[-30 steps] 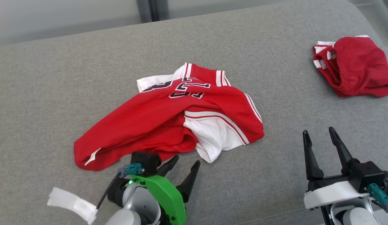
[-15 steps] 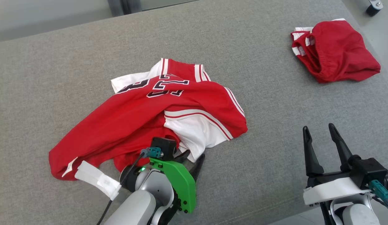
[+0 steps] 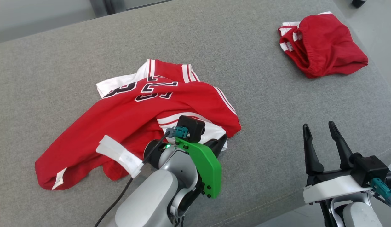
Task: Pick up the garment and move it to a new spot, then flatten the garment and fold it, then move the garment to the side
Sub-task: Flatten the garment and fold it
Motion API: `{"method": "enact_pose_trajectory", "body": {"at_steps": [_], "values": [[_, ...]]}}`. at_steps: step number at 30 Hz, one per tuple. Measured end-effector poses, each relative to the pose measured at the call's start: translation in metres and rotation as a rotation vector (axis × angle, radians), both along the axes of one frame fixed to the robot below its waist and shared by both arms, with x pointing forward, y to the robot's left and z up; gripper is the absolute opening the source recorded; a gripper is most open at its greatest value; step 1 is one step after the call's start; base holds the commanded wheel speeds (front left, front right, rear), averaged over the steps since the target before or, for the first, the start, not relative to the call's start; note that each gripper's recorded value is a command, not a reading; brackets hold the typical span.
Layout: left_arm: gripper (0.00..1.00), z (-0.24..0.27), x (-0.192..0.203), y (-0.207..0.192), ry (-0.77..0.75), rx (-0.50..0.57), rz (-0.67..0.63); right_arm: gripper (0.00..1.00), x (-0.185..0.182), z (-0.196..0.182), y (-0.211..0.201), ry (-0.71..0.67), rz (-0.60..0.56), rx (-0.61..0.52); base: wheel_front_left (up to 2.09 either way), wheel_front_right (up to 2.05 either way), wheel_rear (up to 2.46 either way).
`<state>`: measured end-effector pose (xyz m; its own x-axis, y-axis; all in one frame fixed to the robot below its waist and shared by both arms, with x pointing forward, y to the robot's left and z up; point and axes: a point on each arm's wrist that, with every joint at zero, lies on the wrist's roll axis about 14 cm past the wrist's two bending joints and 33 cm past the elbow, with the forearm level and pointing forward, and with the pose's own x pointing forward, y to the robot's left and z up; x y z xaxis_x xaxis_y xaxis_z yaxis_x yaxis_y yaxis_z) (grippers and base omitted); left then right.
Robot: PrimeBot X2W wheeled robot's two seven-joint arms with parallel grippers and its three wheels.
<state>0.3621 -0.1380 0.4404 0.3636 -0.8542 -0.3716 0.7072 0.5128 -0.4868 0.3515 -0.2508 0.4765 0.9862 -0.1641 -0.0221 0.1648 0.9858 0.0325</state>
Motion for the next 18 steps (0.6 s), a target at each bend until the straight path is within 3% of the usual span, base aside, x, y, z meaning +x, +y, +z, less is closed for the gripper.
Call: {"method": "enact_pose_trajectory", "body": {"at_steps": [7, 14, 16, 17, 18], "values": [[0.0, 0.003, -0.009, -0.021, 0.039, -0.009, -0.046, 1.0, -0.004, -0.002, -0.003, 0.009, -0.013, 0.009, 0.0, 0.0, 0.0], [0.0, -0.037, -0.042, -0.022, 0.201, 0.053, -0.066, 1.0, -0.01, -0.007, -0.014, 0.031, -0.051, 0.004, 0.0, 0.0, 0.0], [0.41, -0.04, -0.044, -0.021, 0.199, 0.059, -0.064, 1.0, -0.01, -0.008, -0.014, 0.034, -0.054, 0.004, 0.0, 0.0, 0.0], [0.74, -0.039, -0.044, -0.021, 0.193, 0.055, -0.059, 1.0, -0.01, -0.009, -0.014, 0.035, -0.052, 0.003, 0.0, 0.0, 0.0], [1.0, -0.038, -0.044, -0.021, 0.186, 0.053, -0.056, 1.0, -0.01, -0.009, -0.013, 0.035, -0.049, 0.004, 0.0, 0.0, 0.0]]}}
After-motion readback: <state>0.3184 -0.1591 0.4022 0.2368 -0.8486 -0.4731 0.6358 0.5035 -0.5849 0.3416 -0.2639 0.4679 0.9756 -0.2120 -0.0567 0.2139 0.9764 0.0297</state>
